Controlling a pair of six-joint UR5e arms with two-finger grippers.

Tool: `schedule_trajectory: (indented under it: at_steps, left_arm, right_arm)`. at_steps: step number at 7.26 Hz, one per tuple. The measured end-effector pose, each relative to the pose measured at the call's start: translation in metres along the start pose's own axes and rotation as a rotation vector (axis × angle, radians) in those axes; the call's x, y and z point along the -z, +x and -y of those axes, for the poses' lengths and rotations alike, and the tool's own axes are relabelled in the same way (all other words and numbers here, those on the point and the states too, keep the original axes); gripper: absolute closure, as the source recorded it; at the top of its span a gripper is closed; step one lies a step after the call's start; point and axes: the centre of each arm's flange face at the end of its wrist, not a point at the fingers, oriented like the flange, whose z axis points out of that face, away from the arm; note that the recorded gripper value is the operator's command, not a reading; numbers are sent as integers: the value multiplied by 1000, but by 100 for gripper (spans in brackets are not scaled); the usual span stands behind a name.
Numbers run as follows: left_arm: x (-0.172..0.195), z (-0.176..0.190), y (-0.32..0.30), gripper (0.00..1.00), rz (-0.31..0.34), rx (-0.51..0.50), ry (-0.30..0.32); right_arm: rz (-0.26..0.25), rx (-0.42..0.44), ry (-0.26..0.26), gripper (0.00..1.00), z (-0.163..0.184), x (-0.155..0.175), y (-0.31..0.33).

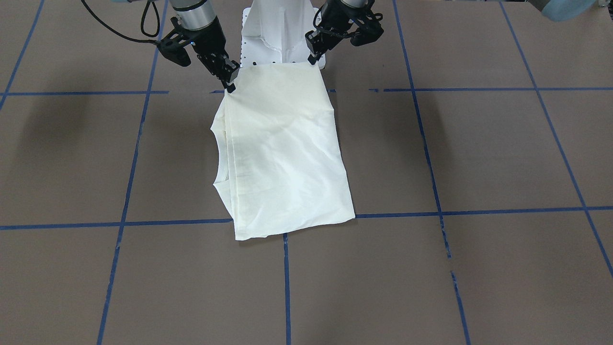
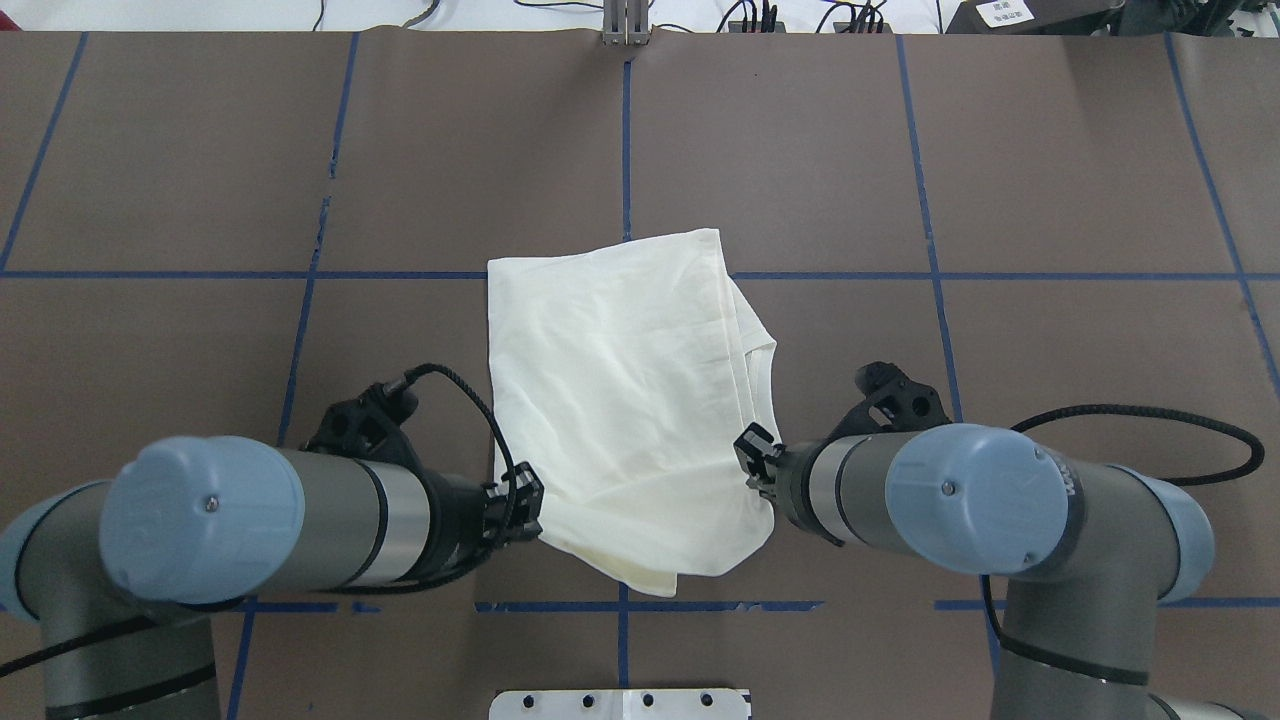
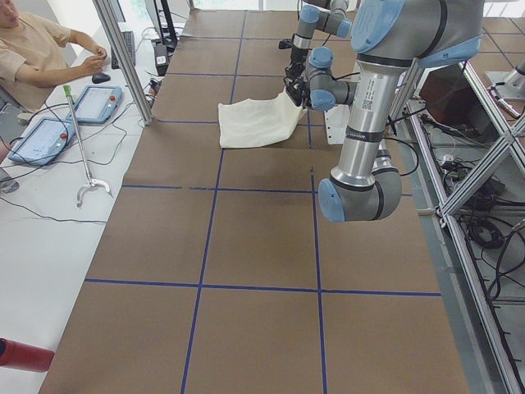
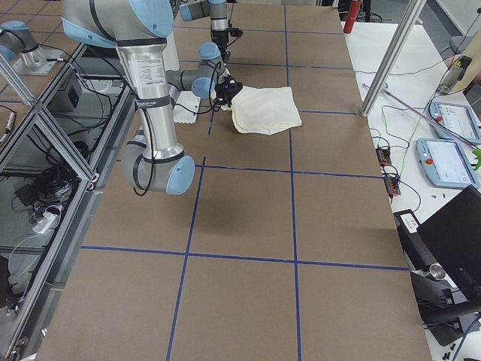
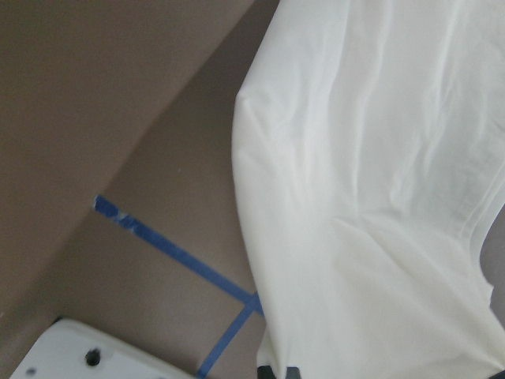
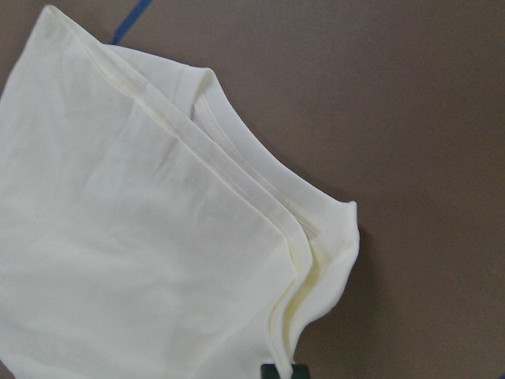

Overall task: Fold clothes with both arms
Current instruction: 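Lift the near edge with both grippers and fold it away from the robot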

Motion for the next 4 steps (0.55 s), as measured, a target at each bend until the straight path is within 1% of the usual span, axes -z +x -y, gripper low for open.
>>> schedule_trajectory:
  at_steps: [1,2,3,4]
  left_arm:
    - [2,24,9,100,-4,-43,49]
    - [4,47,16,100,-5,-80,92]
    - [3,68,23,100,-3,-113,130]
    - [-5,87,34,100,5,-133,163]
  right_arm:
    - [23,-5,34,100,19,-5,-25]
    - [31,-11,71,100,38,-14,-49]
    - [30,-16,102,100,57,-25,-70]
    - [22,-26,123,100,75,-35,-90]
